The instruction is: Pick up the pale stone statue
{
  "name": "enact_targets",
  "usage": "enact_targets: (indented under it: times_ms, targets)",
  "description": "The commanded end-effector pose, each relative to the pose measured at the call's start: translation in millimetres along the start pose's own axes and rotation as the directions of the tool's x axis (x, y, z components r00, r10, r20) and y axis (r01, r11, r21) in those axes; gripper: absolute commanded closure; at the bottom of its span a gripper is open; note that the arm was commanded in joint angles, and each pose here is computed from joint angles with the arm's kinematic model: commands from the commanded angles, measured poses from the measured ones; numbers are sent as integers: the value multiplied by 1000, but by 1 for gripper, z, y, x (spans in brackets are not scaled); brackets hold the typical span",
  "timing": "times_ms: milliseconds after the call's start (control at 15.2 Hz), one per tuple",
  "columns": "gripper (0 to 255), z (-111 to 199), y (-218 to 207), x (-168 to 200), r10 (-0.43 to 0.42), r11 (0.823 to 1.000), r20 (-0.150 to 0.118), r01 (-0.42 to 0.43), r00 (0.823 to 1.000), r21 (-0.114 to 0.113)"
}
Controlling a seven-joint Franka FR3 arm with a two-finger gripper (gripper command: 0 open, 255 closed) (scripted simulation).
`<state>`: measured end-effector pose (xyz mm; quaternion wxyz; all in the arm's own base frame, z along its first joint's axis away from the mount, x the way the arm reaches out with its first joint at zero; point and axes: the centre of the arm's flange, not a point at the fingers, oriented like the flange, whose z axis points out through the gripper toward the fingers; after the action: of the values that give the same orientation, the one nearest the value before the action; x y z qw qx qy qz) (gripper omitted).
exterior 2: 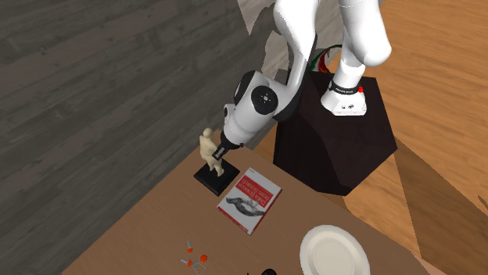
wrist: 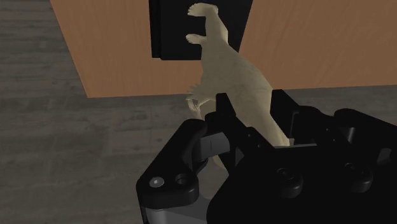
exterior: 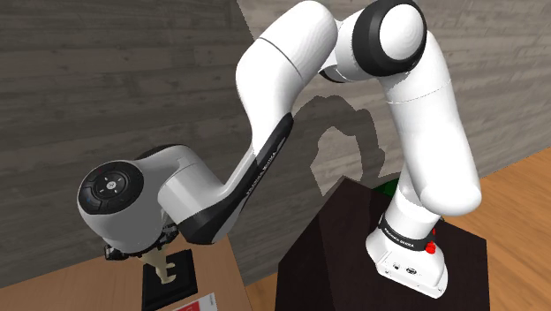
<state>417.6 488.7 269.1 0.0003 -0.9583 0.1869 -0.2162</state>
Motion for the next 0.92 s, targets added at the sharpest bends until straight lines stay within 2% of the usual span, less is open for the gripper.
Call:
enact_targets:
  times_ms: [0,858]
  targets:
    - [255,1,0,-1,0,1000,1,0,1000,-2]
    - [255,-57,-5,27,0,1000,1,0,1000,-2]
